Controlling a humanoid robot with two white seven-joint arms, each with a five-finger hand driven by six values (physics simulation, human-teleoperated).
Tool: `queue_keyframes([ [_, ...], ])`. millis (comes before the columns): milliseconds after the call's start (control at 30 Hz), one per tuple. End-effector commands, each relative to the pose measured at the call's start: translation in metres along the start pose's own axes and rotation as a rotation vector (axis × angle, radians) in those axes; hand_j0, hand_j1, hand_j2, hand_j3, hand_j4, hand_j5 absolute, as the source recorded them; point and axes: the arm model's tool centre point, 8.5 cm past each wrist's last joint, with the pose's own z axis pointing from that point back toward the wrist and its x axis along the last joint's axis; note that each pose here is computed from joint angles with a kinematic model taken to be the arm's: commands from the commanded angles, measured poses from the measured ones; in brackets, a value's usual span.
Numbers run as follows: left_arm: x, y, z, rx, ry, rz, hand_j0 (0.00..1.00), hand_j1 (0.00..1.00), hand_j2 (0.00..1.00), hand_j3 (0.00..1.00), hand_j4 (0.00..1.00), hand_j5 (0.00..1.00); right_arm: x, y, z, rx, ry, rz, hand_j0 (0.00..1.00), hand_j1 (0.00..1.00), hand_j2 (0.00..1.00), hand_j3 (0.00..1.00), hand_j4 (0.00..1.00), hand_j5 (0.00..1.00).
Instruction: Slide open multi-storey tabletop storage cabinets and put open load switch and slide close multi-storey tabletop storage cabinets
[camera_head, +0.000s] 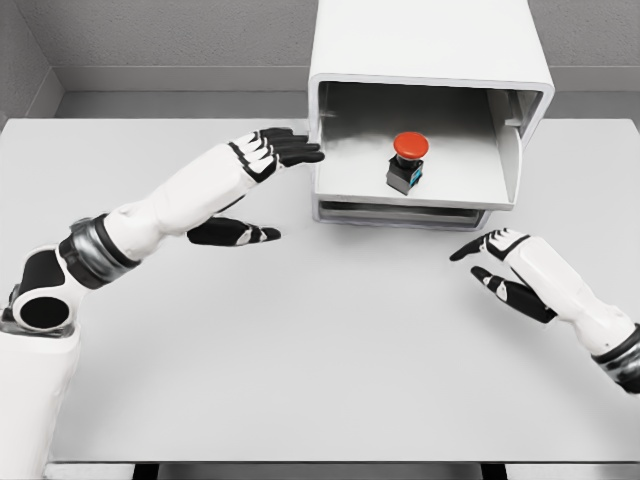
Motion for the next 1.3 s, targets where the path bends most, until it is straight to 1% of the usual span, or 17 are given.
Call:
queue_keyframes([
  [0,-0.013,0.077,0.07,0.154,0.069,-0.032,1.0,1.0,1.0,1.0,1.0,1.0,0.0,-0.001,-0.001,-0.005,-0.002,-0.004,0.55,0.55,0.55,0.55,0.55,0.55],
  [33,-0.015,0.082,0.106,0.196,0.133,-0.01,1.0,1.0,1.0,1.0,1.0,1.0,0.001,-0.006,-0.007,-0.016,-0.014,0.007,0.55,0.55,0.55,0.55,0.55,0.55],
  [67,-0.018,0.079,0.137,0.216,0.217,-0.003,1.0,1.0,1.0,1.0,1.0,1.0,0.001,-0.006,-0.009,-0.014,-0.019,0.008,0.55,0.55,0.55,0.55,0.55,0.55],
  [100,-0.025,0.076,0.173,0.237,0.324,0.005,1.0,1.0,1.0,1.0,1.0,1.0,0.003,-0.005,-0.014,-0.01,-0.035,0.005,0.55,0.55,0.55,0.55,0.55,0.55],
  [133,-0.041,0.061,0.195,0.237,0.404,0.061,1.0,1.0,1.0,1.0,1.0,1.0,0.004,-0.005,-0.017,-0.01,-0.043,0.006,0.55,0.55,0.55,0.55,0.55,0.55],
  [167,-0.058,0.047,0.213,0.243,0.472,0.12,1.0,1.0,1.0,1.0,1.0,1.0,0.005,-0.006,-0.019,-0.011,-0.049,0.008,0.55,0.55,0.55,0.55,0.55,0.55],
  [200,-0.068,0.037,0.223,0.233,0.516,0.147,1.0,1.0,1.0,1.0,1.0,1.0,0.005,-0.007,-0.02,-0.014,-0.052,0.011,0.55,0.55,0.55,0.55,0.55,0.55],
  [233,-0.077,0.026,0.233,0.184,0.581,0.147,1.0,1.0,1.0,1.0,1.0,1.0,0.005,-0.008,-0.021,-0.015,-0.052,0.012,0.55,0.55,0.55,0.55,0.55,0.55],
  [267,-0.082,0.021,0.238,0.18,0.608,0.16,1.0,1.0,1.0,1.0,1.0,1.0,0.005,-0.01,-0.023,-0.019,-0.057,0.015,0.55,0.55,0.55,0.55,0.55,0.55],
  [333,-0.084,0.018,0.235,0.142,0.614,0.148,1.0,1.0,1.0,1.0,1.0,1.0,0.009,-0.008,-0.032,-0.011,-0.083,0.011,0.55,0.55,0.55,0.55,0.55,0.55],
  [367,-0.083,0.016,0.232,0.144,0.607,0.15,1.0,1.0,1.0,1.0,1.0,1.0,0.009,-0.006,-0.036,-0.004,-0.09,0.008,0.55,0.55,0.55,0.55,0.55,0.55],
  [500,-0.079,0.007,0.212,0.107,0.558,0.162,1.0,1.0,1.0,1.0,1.0,1.0,0.004,-0.006,-0.043,0.002,-0.089,0.009,0.55,0.55,0.55,0.55,0.55,0.55],
  [700,-0.067,0.012,0.193,0.11,0.497,0.132,1.0,1.0,1.0,1.0,1.0,1.0,-0.005,-0.001,-0.048,0.018,-0.074,-0.007,0.55,0.55,0.55,0.55,0.55,0.55],
  [767,-0.065,0.014,0.19,0.11,0.485,0.122,1.0,1.0,1.0,1.0,1.0,1.0,-0.004,-0.002,-0.054,0.02,-0.087,-0.003,0.55,0.55,0.55,0.55,0.55,0.55],
  [1000,-0.064,0.015,0.189,0.11,0.481,0.117,1.0,1.0,1.0,1.0,1.0,1.0,-0.011,-0.007,-0.073,0.022,-0.098,0.002,0.55,0.55,0.55,0.55,0.55,0.55],
  [1067,-0.064,0.015,0.189,0.11,0.482,0.118,1.0,1.0,1.0,1.0,1.0,1.0,-0.014,-0.007,-0.079,0.006,-0.094,-0.011,0.56,0.56,0.56,0.56,0.56,0.56],
  [1267,-0.064,0.016,0.189,0.111,0.483,0.118,1.0,1.0,1.0,1.0,1.0,1.0,-0.009,-0.004,-0.069,0.014,-0.094,-0.009,0.57,0.57,0.57,0.57,0.57,0.57],
])
